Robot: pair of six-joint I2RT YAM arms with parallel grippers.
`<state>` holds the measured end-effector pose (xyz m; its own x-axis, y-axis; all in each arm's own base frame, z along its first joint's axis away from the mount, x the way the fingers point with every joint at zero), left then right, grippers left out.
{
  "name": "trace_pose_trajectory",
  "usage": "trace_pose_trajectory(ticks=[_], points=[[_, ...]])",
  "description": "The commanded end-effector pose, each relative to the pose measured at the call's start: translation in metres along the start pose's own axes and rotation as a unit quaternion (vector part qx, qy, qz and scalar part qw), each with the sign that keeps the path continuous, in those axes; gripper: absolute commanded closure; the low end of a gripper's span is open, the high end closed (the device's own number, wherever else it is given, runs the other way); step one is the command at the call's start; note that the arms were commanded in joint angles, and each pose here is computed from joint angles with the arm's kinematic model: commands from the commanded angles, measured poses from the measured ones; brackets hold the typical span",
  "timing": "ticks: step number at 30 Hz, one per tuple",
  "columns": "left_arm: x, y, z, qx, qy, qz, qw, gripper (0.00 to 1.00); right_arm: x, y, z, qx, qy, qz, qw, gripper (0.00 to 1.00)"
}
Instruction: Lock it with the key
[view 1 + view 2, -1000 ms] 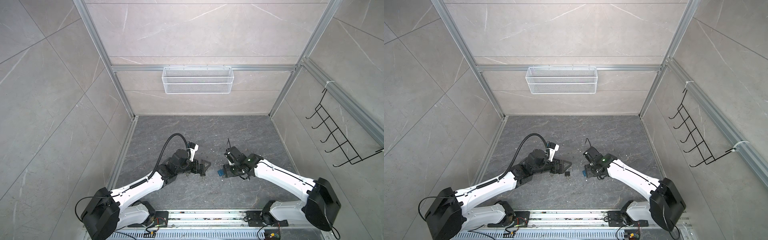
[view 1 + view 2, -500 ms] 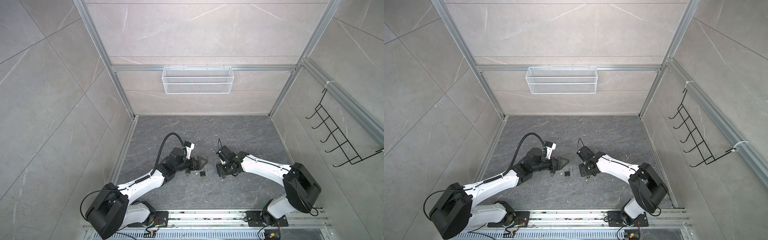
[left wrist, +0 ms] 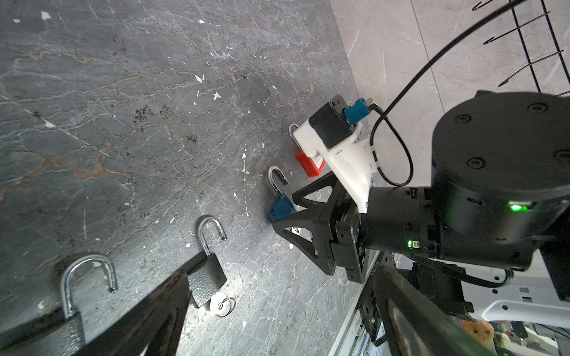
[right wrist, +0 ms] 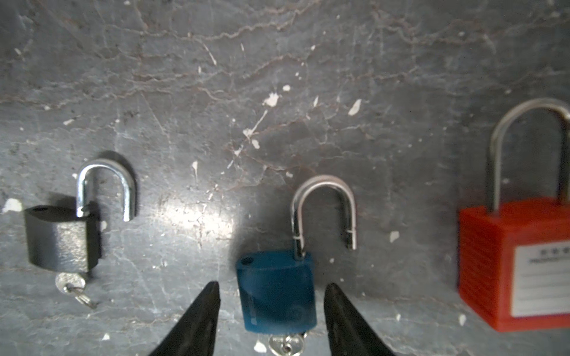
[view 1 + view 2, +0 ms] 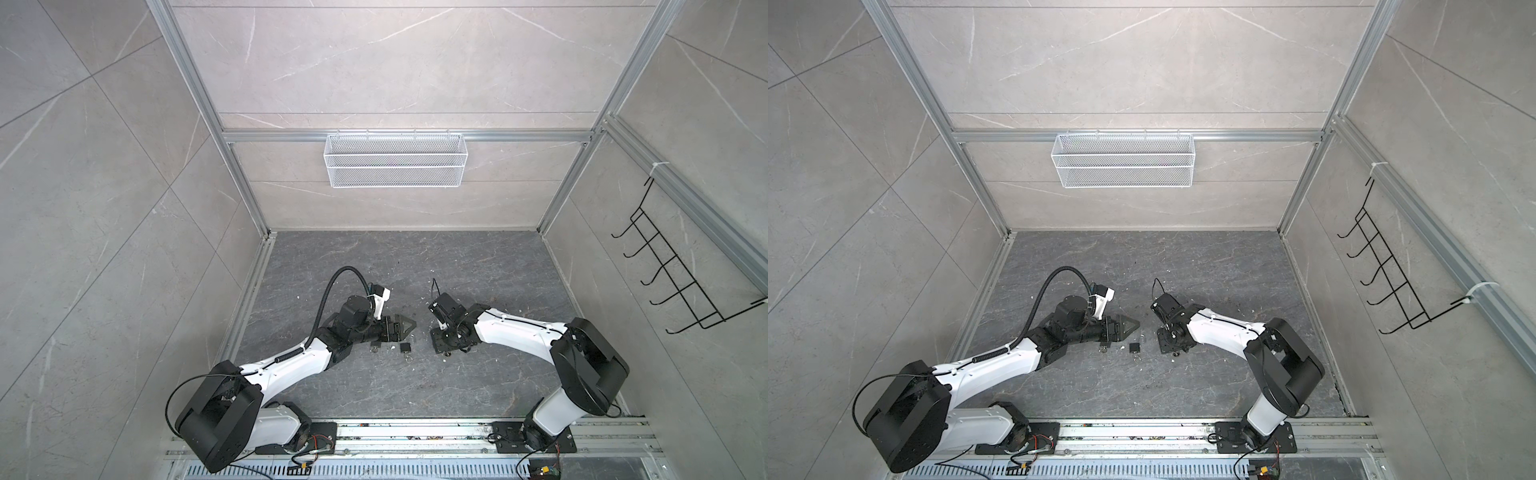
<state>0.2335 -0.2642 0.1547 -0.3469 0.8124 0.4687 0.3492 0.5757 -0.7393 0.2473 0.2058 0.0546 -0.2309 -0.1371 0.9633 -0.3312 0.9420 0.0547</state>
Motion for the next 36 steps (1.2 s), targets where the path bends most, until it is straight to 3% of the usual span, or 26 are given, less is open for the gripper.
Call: trace_pose_trajectory(ticks=[1, 36], points=[[0.000, -0.015, -0.013, -0.015, -0.013, 0.024, 1.000, 0.05, -0.006, -0.002, 0.000, 0.009, 0.002, 0.015, 1.000, 0.44], [-0.007, -0.011, -0.009, -0.015, -0.002, 0.027, 1.000, 0.06, -0.015, -0.003, 0.020, 0.017, 0.033, 0.043, 0.998, 0.51]])
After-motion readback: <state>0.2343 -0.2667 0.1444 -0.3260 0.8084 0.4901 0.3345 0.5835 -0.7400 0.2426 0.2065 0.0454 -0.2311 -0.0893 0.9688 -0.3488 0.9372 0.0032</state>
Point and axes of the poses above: each gripper's point midway between its finger pads, its own x axis back along the fingers, its own y axis along the line the jaws close on, z = x × y, the point moved 3 cm from there along x, back along the fingers, and after that the axes turned 4 degrees about x, right-handed, at the moved point
